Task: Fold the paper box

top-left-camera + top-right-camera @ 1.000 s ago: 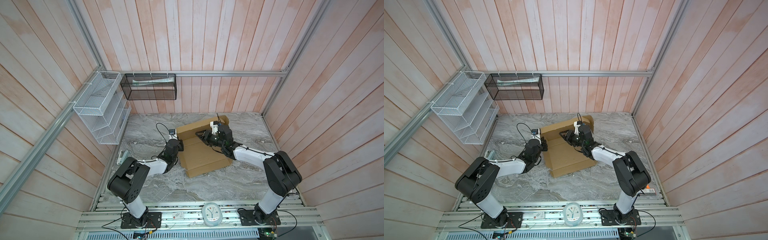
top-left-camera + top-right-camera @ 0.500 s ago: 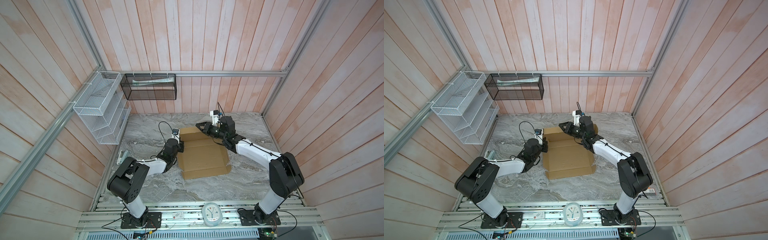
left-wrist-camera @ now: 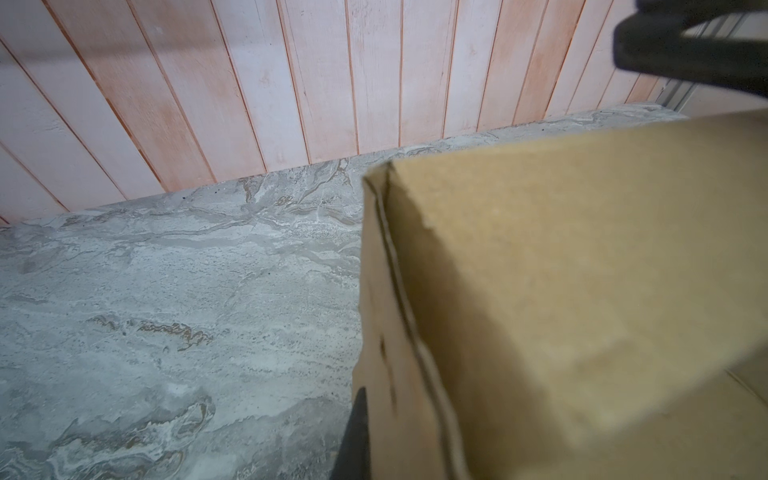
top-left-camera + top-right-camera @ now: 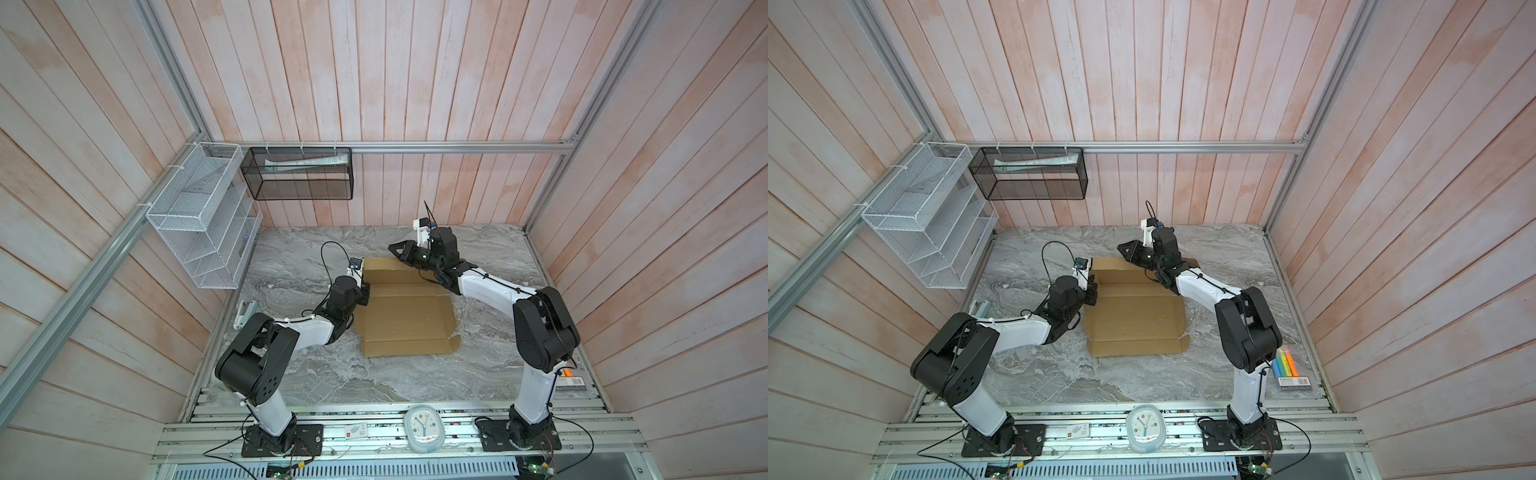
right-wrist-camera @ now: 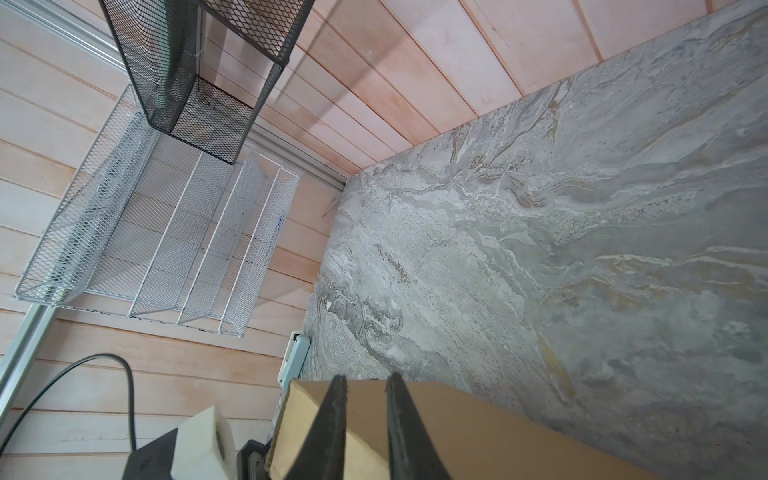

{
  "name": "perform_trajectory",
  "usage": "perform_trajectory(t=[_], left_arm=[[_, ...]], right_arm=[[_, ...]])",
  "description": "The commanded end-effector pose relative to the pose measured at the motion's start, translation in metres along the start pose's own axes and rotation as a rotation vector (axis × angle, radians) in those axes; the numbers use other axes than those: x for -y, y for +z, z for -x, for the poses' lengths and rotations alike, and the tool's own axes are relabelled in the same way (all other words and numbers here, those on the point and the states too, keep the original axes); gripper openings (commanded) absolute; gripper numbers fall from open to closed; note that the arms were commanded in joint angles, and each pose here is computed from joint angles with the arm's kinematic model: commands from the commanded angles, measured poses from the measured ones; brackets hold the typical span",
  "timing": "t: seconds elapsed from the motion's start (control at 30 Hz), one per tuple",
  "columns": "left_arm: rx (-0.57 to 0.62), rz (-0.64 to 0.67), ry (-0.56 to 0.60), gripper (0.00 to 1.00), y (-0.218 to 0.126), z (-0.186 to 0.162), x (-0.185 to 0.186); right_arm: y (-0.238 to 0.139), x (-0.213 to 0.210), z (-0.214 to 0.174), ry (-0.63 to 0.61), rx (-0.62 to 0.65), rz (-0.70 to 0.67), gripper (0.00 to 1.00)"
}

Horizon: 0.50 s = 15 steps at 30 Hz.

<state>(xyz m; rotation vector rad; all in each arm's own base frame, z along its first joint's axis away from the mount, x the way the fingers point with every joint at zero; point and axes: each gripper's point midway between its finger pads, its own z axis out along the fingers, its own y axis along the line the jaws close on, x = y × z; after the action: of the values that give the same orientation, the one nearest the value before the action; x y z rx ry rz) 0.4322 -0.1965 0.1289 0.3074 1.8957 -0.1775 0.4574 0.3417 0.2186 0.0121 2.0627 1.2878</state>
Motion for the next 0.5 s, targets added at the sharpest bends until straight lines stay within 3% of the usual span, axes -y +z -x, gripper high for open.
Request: perform_trajectory(t=[0.0, 0.47], left_arm=[[0.035, 0.004, -0.012, 0.00, 0.006, 0.015, -0.001], [0.005, 0.033, -0.053, 0.00, 0.012, 0.004, -0.004]], right_arm=[[0.007, 0.005, -0.003, -0.003, 0.003, -0.012, 0.20], [0.016, -0.006, -0.018, 0.008, 0.011, -0.018, 0.18]])
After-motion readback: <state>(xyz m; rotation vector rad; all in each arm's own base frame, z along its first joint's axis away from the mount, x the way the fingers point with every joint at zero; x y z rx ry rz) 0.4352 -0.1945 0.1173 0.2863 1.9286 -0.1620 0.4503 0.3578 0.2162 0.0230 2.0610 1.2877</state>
